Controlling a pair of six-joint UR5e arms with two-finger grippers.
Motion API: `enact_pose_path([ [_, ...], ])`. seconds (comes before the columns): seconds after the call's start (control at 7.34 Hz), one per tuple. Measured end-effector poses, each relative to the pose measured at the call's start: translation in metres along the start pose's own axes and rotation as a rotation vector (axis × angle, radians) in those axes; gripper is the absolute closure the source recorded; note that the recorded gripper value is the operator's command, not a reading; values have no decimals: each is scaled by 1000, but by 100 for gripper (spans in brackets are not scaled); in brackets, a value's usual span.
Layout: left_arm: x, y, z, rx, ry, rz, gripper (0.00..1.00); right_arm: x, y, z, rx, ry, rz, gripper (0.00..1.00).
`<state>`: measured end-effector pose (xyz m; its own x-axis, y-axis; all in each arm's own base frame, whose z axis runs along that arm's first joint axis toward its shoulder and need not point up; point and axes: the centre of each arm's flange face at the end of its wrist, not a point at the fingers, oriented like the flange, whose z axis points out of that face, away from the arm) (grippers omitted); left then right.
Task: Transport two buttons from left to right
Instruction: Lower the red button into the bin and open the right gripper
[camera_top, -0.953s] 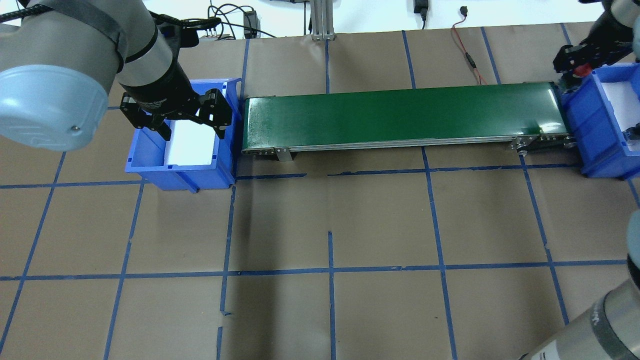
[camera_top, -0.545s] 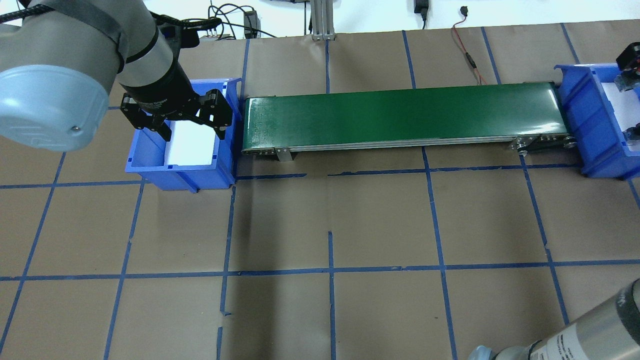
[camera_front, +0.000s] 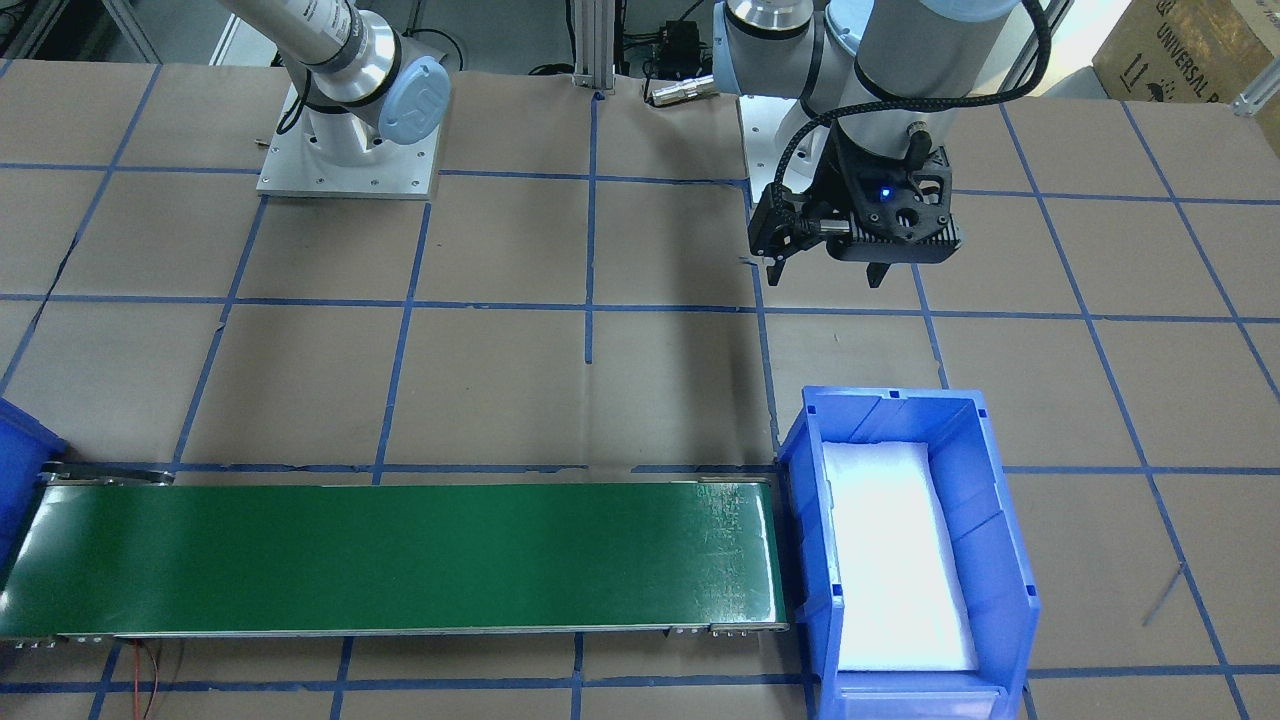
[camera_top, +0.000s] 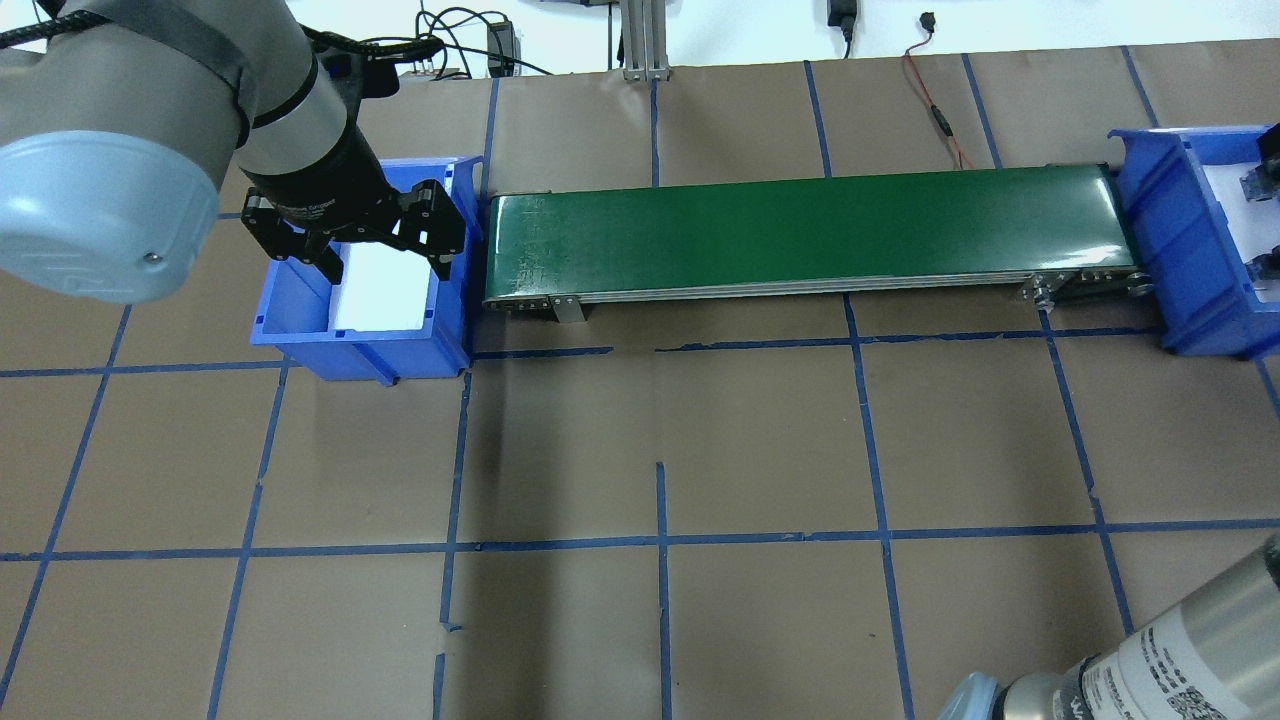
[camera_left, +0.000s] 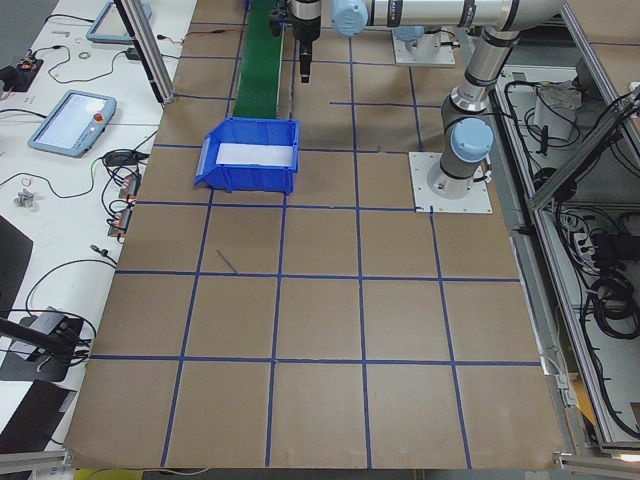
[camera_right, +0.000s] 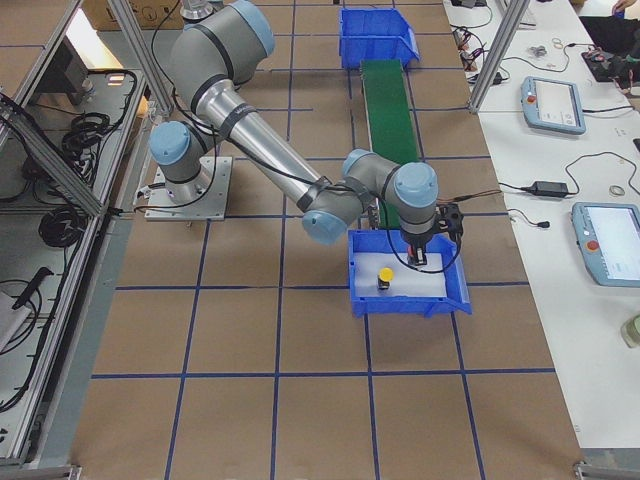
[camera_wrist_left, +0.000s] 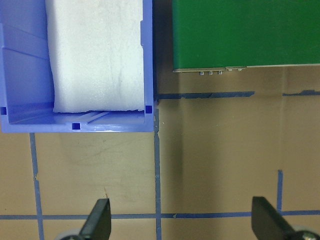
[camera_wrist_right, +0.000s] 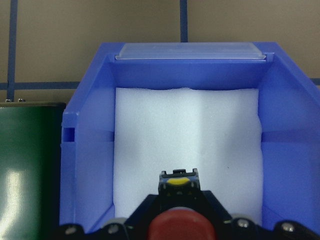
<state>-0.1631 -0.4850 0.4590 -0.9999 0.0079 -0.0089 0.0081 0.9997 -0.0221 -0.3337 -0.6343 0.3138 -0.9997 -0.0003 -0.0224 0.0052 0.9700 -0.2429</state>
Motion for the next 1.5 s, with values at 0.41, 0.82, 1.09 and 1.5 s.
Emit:
enact_pose_path([
  [0.41, 0, 1, 3, -6, -1, 1, 0, 7, 7, 40, -38, -31, 37, 70],
  [0.82, 0, 1, 3, -4, 0, 2, 0, 8, 10, 50, -53, -30, 46, 68],
  [1.09, 0, 1, 3, -4, -1, 2, 0, 9, 11, 50, -60, -24, 45, 34],
  [1.5, 0, 1, 3, -4, -1, 2, 0, 9, 11, 47, -60, -17, 46, 23],
])
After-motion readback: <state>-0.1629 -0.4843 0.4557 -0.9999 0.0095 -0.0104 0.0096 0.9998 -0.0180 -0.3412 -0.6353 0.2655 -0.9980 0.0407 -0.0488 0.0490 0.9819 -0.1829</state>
